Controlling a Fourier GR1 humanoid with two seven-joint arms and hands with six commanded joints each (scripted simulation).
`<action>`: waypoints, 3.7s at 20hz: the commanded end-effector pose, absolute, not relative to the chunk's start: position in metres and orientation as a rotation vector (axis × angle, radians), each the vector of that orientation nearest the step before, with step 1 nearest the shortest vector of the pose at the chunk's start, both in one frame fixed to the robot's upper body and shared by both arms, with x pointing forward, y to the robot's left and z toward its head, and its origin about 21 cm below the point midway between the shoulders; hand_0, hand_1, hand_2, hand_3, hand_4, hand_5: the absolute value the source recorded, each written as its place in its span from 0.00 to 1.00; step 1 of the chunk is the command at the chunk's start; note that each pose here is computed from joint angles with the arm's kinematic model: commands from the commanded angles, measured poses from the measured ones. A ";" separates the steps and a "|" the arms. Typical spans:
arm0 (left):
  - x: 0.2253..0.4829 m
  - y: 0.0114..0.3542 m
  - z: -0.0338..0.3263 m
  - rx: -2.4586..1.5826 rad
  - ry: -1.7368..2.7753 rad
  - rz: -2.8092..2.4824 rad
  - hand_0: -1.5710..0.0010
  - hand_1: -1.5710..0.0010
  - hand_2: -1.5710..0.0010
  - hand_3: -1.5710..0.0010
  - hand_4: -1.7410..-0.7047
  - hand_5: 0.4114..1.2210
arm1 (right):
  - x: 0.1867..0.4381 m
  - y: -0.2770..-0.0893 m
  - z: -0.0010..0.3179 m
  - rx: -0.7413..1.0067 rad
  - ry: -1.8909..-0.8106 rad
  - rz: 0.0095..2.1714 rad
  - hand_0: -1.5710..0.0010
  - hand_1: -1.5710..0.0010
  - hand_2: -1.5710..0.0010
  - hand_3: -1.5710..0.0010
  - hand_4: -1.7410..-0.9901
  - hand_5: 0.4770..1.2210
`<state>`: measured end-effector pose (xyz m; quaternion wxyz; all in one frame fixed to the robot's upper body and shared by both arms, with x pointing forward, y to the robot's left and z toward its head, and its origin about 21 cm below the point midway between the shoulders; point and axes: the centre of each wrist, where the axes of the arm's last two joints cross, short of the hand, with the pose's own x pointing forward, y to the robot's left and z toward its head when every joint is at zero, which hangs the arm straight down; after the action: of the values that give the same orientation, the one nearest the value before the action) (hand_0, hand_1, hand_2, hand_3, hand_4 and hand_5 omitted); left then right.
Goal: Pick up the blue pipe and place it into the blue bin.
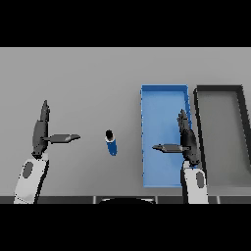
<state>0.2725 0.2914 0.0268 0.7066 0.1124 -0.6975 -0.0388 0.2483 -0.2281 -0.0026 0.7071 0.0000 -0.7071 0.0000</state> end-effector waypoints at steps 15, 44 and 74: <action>0.247 0.323 0.029 0.076 -1.574 -0.485 1.00 1.00 1.00 1.00 0.70 0.22 | 0.223 -0.246 0.014 -0.091 -1.637 0.297 1.00 1.00 1.00 1.00 0.69 0.15; 0.258 0.170 -0.015 -0.356 -1.425 -0.857 1.00 1.00 1.00 1.00 0.64 0.04 | 0.216 -0.251 0.010 -0.072 -1.672 0.292 1.00 1.00 1.00 1.00 0.63 0.16; 0.260 0.103 0.057 -0.625 -1.695 -0.765 0.00 0.00 0.00 0.08 0.01 1.00 | 0.216 -0.254 0.009 -0.103 -1.682 0.331 1.00 1.00 1.00 1.00 0.74 0.21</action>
<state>0.2600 0.1033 0.0569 0.5560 -0.2659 -0.7177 -0.3241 0.2158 -0.2536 0.0088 0.6541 -0.0459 -0.7409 0.1457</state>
